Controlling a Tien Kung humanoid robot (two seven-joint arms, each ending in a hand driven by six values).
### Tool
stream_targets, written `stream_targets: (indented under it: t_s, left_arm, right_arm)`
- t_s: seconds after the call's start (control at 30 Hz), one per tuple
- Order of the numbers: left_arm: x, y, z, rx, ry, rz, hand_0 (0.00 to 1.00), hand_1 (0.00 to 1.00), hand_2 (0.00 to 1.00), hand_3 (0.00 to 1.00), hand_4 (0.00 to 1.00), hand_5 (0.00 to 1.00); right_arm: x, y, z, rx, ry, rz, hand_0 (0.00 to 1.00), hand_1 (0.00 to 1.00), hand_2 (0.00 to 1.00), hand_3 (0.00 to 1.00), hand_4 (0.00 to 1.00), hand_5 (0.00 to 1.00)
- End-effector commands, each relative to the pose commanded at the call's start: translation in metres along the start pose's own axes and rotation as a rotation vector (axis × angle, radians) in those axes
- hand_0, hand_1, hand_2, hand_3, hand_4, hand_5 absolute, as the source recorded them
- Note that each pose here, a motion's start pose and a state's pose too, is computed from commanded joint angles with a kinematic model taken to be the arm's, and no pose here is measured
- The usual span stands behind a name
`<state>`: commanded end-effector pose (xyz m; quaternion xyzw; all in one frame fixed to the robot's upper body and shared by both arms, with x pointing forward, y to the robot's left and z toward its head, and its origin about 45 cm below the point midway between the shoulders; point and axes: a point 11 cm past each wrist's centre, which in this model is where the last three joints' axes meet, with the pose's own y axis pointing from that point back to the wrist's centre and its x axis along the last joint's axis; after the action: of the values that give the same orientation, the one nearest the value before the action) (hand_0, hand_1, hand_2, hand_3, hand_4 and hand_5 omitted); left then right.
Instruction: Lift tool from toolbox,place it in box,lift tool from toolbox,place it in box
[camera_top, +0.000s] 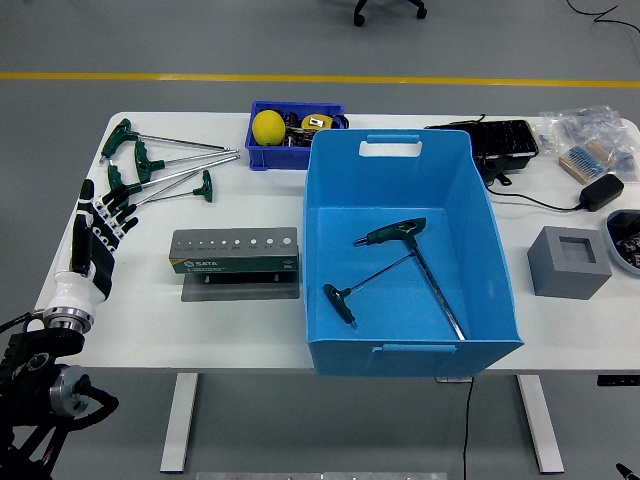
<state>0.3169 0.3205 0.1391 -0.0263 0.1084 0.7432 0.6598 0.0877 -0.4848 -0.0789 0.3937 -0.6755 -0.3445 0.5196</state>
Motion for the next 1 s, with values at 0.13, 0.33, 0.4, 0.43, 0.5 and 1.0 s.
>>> stream_targets:
  t_s: [0.13, 0.33, 0.4, 0.43, 0.5, 1.0]
  left_arm:
    - [0.0, -0.001, 0.001, 0.001, 0.028, 0.015, 0.998, 0.998, 0.982, 0.884, 0.954, 0.998]
    - [-0.003, -0.004, 0.006, -0.014, 0.047, 0.012, 0.998, 0.998, 0.992, 0.891, 0.955, 0.998]
    - [-0.004, -0.004, 0.007, -0.018, 0.046, 0.006, 0.998, 0.998, 0.992, 0.891, 0.955, 0.998]
    - [-0.005, -0.004, 0.006, -0.018, 0.047, 0.004, 0.998, 0.998, 0.992, 0.891, 0.955, 0.998]
    - [-0.006, -0.004, 0.006, -0.017, 0.047, 0.002, 0.998, 0.998, 0.992, 0.893, 0.957, 0.998]
    - [-0.001, -0.005, 0.011, -0.038, 0.058, 0.032, 0.998, 0.998, 0.983, 0.89, 0.984, 0.998]
  right_arm:
    - [-0.001, 0.0, 0.001, -0.001, 0.001, -0.001, 0.736, 0.669, 0.719, 0.665, 0.927, 0.816]
    - [0.001, 0.0, -0.002, 0.005, 0.001, 0.001, 0.735, 0.669, 0.719, 0.666, 0.926, 0.815]
    - [0.001, 0.0, -0.002, 0.005, 0.002, 0.002, 0.735, 0.669, 0.719, 0.666, 0.926, 0.815]
    - [0.001, 0.0, -0.003, 0.005, 0.002, 0.002, 0.735, 0.669, 0.719, 0.666, 0.926, 0.815]
    - [0.001, 0.0, -0.003, 0.005, 0.002, 0.002, 0.736, 0.669, 0.719, 0.665, 0.926, 0.816]
    - [0.001, 0.0, -0.008, 0.012, 0.006, 0.001, 0.736, 0.669, 0.719, 0.665, 0.926, 0.816]
